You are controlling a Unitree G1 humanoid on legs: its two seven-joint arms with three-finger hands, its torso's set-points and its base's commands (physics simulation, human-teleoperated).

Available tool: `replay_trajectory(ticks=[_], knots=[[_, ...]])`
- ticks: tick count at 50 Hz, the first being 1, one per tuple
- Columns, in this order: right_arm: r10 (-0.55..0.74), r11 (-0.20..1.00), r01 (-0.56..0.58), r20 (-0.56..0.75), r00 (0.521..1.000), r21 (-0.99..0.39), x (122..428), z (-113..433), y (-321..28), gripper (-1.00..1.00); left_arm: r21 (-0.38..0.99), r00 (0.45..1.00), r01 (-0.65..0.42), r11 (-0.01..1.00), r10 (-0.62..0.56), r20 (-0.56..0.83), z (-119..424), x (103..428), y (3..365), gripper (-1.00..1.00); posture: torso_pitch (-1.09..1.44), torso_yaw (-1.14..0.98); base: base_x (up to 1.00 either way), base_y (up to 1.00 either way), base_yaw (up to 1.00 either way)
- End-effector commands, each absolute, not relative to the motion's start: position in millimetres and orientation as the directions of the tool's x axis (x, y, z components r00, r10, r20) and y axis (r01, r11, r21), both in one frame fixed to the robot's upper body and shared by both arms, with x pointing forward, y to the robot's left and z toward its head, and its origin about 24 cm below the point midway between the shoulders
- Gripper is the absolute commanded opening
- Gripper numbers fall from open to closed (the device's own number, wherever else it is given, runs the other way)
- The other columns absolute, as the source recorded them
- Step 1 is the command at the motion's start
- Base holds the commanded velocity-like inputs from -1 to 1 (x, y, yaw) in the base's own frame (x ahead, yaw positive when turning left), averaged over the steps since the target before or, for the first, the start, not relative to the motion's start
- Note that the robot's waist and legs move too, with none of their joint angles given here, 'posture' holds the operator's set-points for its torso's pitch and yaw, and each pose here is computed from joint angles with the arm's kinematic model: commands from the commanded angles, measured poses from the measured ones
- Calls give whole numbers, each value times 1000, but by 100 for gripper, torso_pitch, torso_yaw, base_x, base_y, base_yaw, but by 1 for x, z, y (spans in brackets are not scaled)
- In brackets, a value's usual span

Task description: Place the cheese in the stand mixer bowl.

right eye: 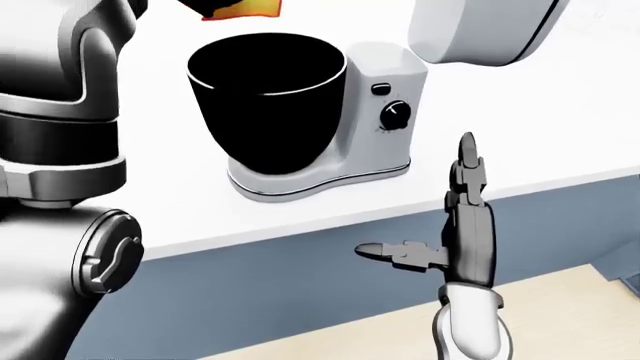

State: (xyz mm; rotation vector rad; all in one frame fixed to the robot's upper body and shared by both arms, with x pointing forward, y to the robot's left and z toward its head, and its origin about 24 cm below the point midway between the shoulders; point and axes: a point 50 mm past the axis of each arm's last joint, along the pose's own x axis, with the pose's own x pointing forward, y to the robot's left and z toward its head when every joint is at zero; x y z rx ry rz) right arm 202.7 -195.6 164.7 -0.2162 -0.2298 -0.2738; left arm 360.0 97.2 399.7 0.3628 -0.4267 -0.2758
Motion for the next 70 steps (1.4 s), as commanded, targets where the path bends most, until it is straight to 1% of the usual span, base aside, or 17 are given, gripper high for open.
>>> replay_trajectory(ticks=[1,6,23,28,32,36,52,65,66,68,70], knots=[[-233,937,301,327,916,-175,199,177,-194,100,402,826,142,904,-332,455,425,349,97,-100,0,0,0,0,0],[-232,938,300,327,916,-174,199,177,-194,100,404,837,138,904,-324,441,415,358,97,-100,0,0,0,0,0],[-229,939,296,325,918,-175,200,176,-193,100,410,858,148,900,-323,400,389,372,95,-100,0,0,0,0,0],[-228,939,295,324,918,-175,200,175,-193,100,404,860,136,904,-310,406,384,376,95,-100,0,0,0,0,0],[-228,939,295,325,918,-175,200,176,-193,100,393,858,93,915,-274,434,386,382,97,-100,0,0,0,0,0],[-228,939,295,323,918,-175,200,176,-193,100,387,859,91,918,-268,435,381,386,95,-100,0,0,0,0,0],[-227,940,294,323,919,-174,200,174,-193,100,401,859,114,909,-293,420,373,388,85,-100,0,0,0,0,0],[-224,941,291,324,919,-174,200,174,-193,100,414,865,109,904,-291,408,365,391,86,-100,0,0,0,0,0],[-225,941,291,323,919,-174,200,174,-193,100,414,865,105,904,-288,411,366,391,87,-71,0,0,0,0,0],[-225,941,291,322,920,-174,200,173,-193,100,416,867,99,904,-284,410,368,392,89,98,0,0,0,0,0],[-224,941,290,322,920,-174,200,173,-193,100,410,868,95,907,-277,413,369,392,90,98,0,0,0,0,0]])
